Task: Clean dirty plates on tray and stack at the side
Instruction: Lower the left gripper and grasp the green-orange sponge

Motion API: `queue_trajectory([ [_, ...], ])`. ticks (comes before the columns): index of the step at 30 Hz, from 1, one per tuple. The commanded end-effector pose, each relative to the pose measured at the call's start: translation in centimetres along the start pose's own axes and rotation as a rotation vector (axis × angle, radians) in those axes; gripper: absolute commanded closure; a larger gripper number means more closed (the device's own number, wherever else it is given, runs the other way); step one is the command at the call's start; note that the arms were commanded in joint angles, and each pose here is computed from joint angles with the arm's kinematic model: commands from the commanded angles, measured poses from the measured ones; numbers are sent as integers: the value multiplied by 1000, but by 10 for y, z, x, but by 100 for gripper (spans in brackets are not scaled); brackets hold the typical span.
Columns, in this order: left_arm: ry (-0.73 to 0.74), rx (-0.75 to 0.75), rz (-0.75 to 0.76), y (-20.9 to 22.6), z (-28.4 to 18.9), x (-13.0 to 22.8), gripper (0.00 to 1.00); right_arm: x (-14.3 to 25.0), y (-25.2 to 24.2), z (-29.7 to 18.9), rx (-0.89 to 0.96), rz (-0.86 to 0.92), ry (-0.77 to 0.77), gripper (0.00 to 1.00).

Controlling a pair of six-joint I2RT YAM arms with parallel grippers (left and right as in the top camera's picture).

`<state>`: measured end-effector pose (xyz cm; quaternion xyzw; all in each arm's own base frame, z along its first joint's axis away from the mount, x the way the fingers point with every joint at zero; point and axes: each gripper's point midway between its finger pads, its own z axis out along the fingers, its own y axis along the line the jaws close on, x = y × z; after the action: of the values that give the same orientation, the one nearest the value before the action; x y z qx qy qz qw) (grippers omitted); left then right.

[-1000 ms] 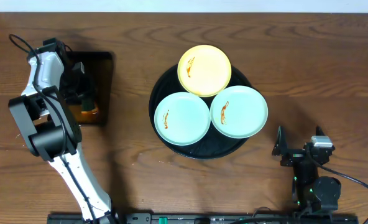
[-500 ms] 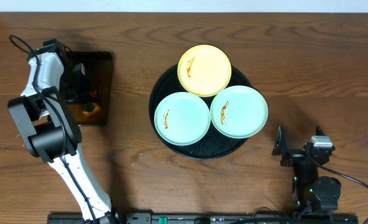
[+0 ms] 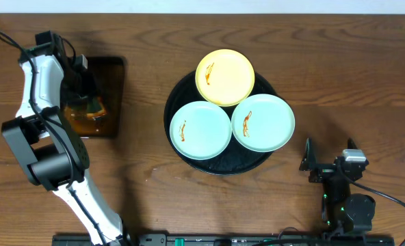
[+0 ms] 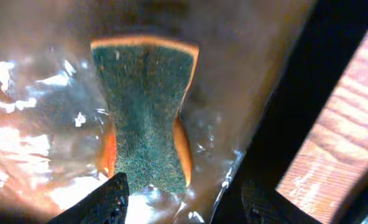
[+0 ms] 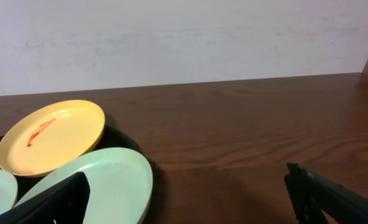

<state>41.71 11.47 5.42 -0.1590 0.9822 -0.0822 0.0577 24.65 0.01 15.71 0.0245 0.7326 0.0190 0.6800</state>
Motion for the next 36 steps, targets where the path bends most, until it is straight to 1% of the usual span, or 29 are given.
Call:
queue_trajectory([
  [1,59,-32,-12,11,18,13,40,0,-3,0,13,-8,-2,1],
  [6,62,-94,-9,23,20,14,38,0,-3,0,13,-8,-2,1],
  [11,67,-96,-7,24,24,16,38,0,-3,0,13,-8,-2,1],
  [15,64,-96,4,26,36,20,37,0,-3,0,13,-8,-2,1],
  [23,-23,-97,19,28,46,2,38,0,-3,0,13,-8,-2,1],
  [24,-29,-98,20,28,46,1,42,0,-3,0,13,-8,-2,1],
  [25,-30,-98,20,28,46,0,50,0,-3,0,13,-8,-2,1],
  [27,-30,-98,20,28,46,0,59,0,-3,0,13,-8,-2,1],
  [31,-36,-98,21,28,44,-2,60,0,-3,0,13,-8,-2,1],
  [33,-40,-98,21,27,43,-3,64,0,-3,0,13,-8,-2,1],
  [34,-43,-98,22,27,43,-4,74,0,-3,0,13,-8,-2,1],
  [36,-51,-97,22,26,37,-5,86,0,-3,0,13,-8,-2,1],
])
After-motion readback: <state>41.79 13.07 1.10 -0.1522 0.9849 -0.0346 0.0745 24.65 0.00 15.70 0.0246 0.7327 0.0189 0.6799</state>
